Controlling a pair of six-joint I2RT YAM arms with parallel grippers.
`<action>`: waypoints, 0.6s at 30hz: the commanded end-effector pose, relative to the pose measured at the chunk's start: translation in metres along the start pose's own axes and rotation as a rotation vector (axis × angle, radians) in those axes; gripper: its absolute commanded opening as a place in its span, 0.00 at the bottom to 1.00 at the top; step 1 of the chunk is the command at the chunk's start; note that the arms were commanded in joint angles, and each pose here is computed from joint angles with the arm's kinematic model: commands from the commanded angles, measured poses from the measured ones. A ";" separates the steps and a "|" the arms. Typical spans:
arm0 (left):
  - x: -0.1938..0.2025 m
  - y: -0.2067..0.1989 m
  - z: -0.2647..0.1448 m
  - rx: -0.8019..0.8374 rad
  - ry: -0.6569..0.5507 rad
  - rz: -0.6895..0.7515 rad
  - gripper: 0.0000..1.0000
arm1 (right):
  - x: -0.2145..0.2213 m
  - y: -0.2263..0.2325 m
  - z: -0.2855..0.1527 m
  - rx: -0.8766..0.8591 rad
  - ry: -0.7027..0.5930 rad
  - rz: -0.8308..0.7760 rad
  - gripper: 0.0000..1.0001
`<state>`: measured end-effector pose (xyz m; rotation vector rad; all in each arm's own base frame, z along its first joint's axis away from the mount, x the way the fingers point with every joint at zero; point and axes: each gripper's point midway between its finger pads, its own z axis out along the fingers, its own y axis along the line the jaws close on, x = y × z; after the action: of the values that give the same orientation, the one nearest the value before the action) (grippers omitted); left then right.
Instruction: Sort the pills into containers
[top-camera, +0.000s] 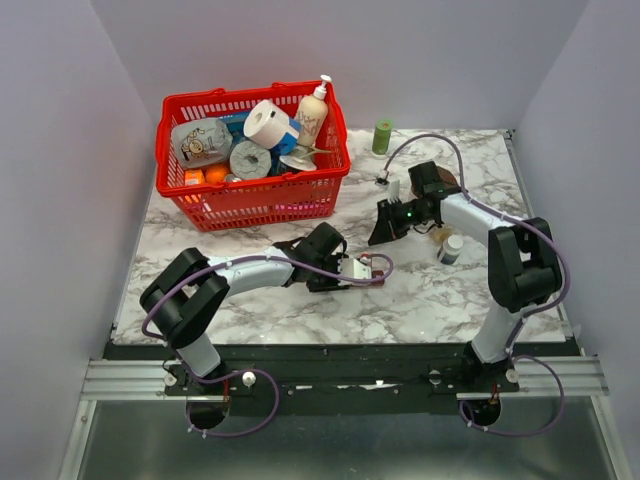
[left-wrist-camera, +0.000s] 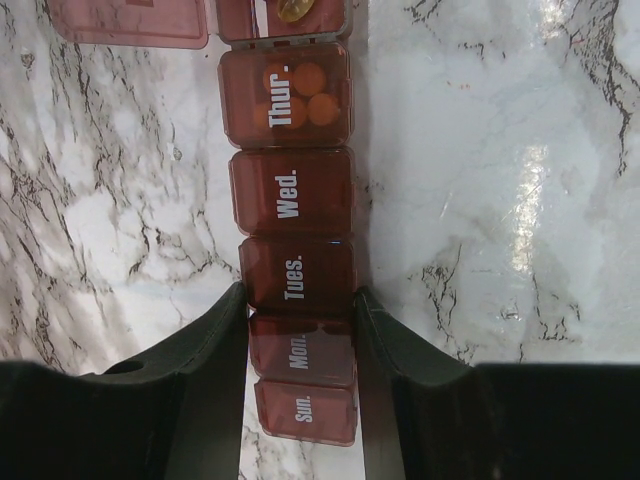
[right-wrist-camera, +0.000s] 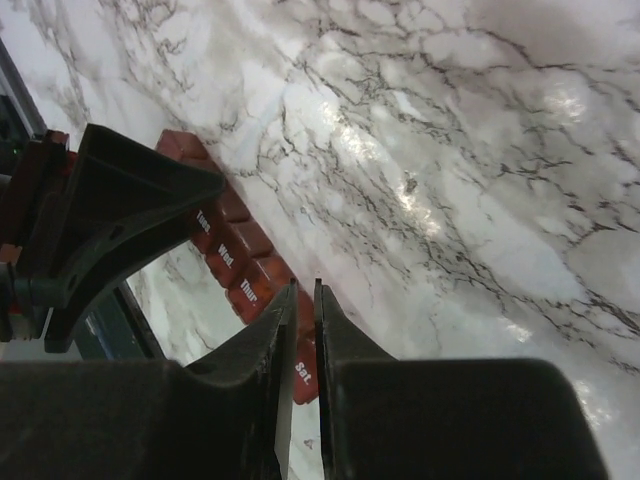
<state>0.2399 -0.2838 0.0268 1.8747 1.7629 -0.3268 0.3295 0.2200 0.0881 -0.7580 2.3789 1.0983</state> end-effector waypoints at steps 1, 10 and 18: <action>0.007 -0.012 0.002 0.043 0.037 -0.028 0.18 | 0.019 0.001 0.016 0.008 0.080 0.015 0.18; 0.007 -0.012 0.004 0.053 0.047 -0.066 0.18 | 0.038 0.010 0.016 -0.036 0.139 0.016 0.15; 0.008 -0.012 0.007 0.062 0.068 -0.089 0.18 | 0.035 0.021 0.009 -0.066 0.138 -0.012 0.15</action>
<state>0.2397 -0.2873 0.0274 1.8496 1.8262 -0.3467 0.3038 0.2284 0.0682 -0.8624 2.4519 1.1222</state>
